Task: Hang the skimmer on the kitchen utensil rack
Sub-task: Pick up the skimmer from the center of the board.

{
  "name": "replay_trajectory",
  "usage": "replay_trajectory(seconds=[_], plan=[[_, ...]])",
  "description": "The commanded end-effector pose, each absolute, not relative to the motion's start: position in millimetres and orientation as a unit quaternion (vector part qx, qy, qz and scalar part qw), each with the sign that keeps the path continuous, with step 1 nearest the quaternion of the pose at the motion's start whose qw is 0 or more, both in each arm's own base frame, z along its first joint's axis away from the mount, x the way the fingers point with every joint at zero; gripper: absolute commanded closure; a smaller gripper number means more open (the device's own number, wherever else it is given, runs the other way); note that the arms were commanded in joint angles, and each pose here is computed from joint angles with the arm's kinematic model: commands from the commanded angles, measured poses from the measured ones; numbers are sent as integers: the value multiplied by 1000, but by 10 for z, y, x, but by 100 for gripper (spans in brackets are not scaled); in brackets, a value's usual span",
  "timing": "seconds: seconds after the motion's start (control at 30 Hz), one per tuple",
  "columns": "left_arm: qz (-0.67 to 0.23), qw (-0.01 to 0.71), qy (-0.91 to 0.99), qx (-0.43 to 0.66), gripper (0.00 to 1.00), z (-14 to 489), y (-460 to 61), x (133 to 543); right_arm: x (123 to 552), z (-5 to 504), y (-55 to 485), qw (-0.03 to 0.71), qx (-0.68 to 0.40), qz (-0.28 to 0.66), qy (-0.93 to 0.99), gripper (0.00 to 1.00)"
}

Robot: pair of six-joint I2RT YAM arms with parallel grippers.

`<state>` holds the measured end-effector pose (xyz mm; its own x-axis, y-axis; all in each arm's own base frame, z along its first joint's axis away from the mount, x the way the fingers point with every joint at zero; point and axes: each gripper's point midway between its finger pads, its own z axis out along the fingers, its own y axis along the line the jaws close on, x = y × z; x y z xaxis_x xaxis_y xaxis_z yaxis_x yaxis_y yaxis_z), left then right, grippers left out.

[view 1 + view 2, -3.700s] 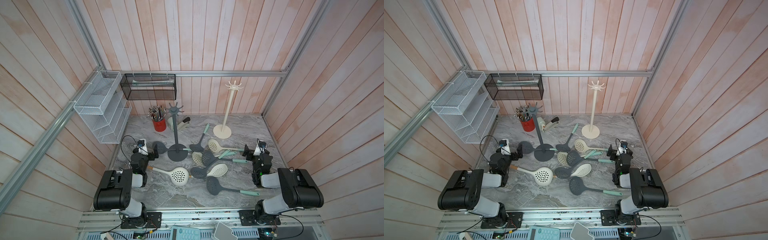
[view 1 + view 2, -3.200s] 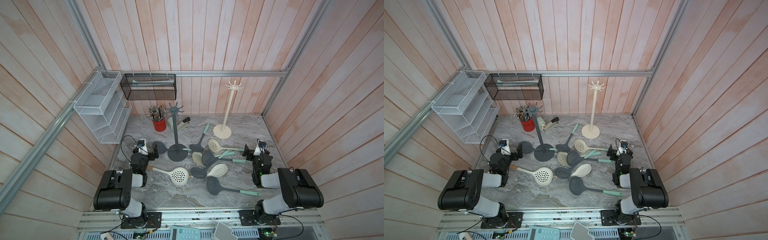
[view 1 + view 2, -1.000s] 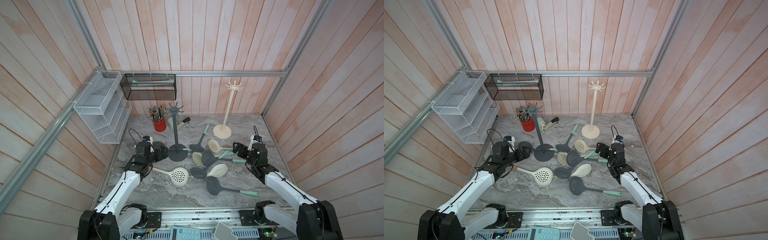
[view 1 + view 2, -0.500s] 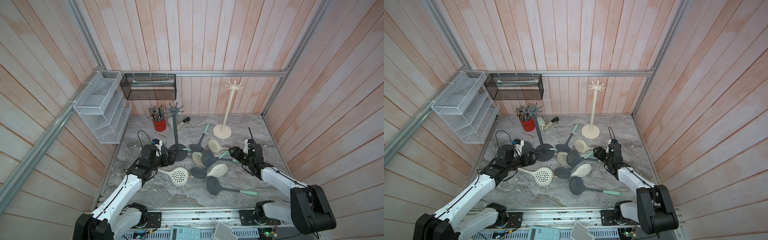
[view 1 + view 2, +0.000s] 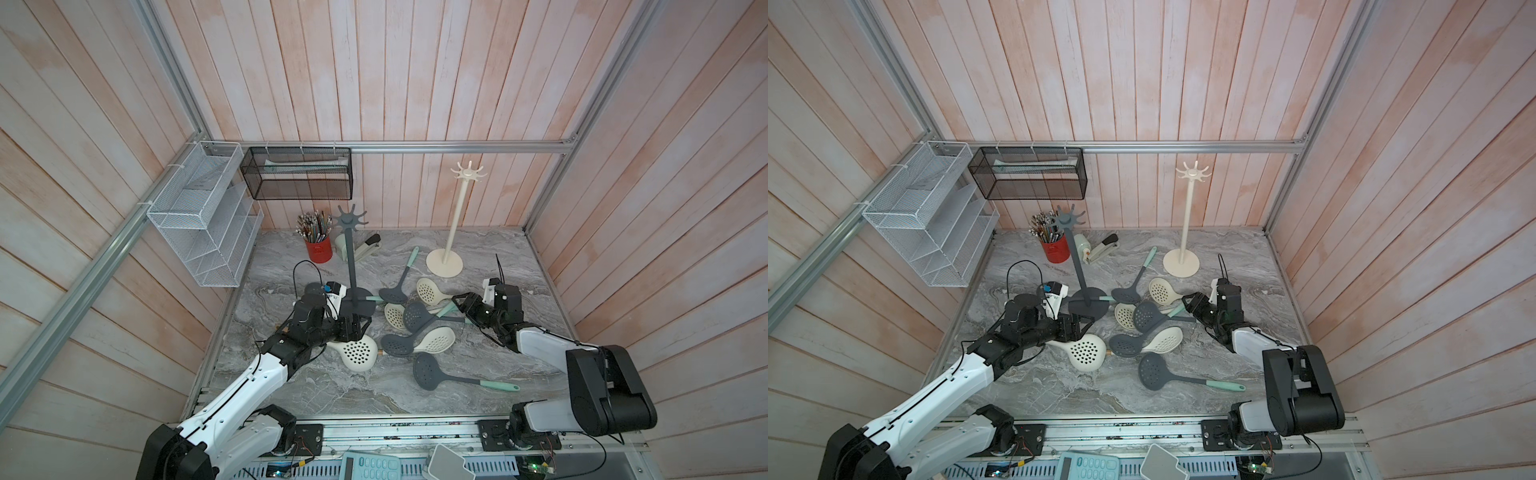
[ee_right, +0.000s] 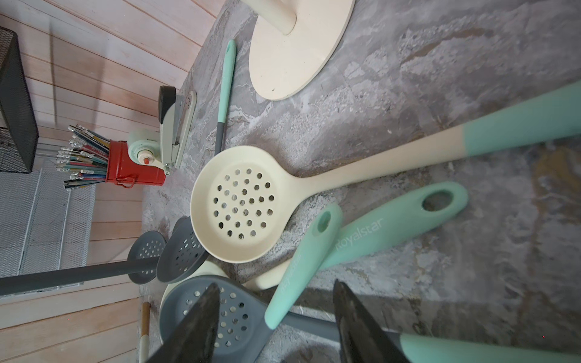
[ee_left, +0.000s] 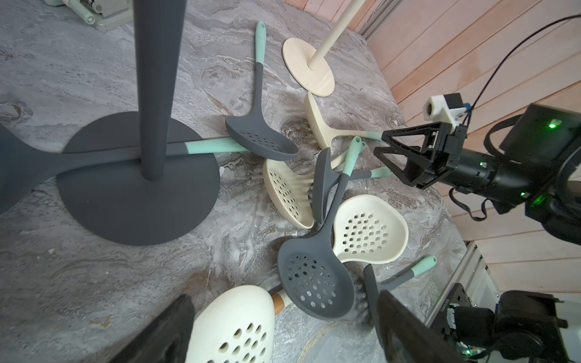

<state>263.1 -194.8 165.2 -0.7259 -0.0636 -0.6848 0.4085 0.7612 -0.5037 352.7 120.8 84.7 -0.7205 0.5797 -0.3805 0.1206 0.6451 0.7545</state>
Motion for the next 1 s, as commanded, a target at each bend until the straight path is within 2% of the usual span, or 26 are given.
replay_trajectory(seconds=[0.0,0.37,0.8,0.97], plan=[[-338,369,857,124,9,1699,-2032,2611,3622,940,1249,321,200,386,841,42],[-335,383,849,141,9,1794,-2069,2624,3734,783,1355,298,224,423,826,47],[-323,396,846,151,9,1875,-2058,2666,3947,696,1545,285,234,448,814,66],[-323,403,842,158,9,1934,-2073,2682,4001,589,1579,267,249,440,821,65]])
